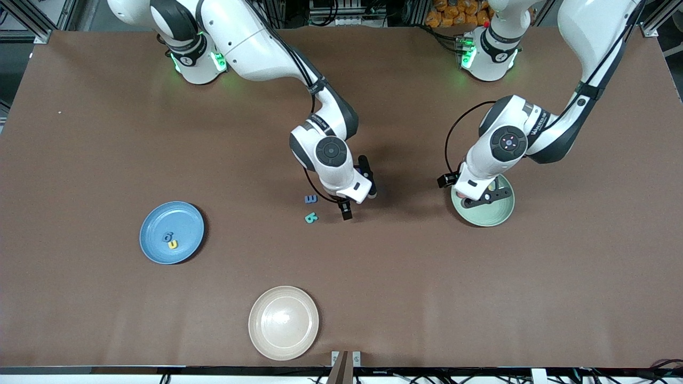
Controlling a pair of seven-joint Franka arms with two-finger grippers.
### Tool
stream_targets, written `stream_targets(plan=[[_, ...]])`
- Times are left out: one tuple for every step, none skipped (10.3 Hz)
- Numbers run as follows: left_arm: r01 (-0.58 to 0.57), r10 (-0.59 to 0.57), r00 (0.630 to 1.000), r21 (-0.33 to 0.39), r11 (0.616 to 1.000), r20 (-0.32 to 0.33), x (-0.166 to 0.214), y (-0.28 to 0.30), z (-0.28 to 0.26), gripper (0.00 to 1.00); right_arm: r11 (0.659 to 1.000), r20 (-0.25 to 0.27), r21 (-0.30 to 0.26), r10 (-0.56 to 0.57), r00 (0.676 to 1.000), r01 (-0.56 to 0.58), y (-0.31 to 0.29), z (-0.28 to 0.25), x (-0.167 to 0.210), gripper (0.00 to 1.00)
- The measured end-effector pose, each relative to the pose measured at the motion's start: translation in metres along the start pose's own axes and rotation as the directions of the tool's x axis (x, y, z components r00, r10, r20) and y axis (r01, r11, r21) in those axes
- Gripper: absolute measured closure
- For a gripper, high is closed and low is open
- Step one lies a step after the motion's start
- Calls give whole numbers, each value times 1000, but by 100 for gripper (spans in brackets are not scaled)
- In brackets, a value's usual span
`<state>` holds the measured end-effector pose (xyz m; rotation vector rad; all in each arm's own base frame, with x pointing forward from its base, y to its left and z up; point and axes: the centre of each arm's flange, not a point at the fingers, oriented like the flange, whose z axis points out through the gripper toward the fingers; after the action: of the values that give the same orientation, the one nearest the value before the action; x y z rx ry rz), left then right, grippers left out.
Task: Sort upper and lower case letters into plates
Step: 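Release the H on the green plate while the right gripper grasps w, then carry the pink w to the blue plate while the left gripper returns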
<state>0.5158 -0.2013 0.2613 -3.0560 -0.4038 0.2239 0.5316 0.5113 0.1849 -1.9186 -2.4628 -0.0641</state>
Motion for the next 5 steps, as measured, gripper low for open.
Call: stream_targets(plan=[[2, -2, 1000, -1, 1000, 1, 0, 0, 0, 0, 1000, 4, 0, -2, 1000, 2, -1, 2, -1, 0], [3, -3, 1000, -2, 1000, 2, 1, 0, 1, 0, 1000, 8, 0, -5, 1000, 5, -1, 3, -1, 0], [3, -3, 1000, -3, 1000, 3, 1, 0, 1, 0, 1000, 12, -1, -8, 1000, 8, -2, 4, -2, 0], [4, -4, 1000, -3, 1000, 3, 2, 0, 1, 0, 1000, 14, -3, -9, 1000, 9, -2, 6, -3, 0], [4, -4, 1000, -4, 1000, 3, 2, 0, 1, 0, 1000, 16, -2, -10, 1000, 10, -3, 8, -4, 0]])
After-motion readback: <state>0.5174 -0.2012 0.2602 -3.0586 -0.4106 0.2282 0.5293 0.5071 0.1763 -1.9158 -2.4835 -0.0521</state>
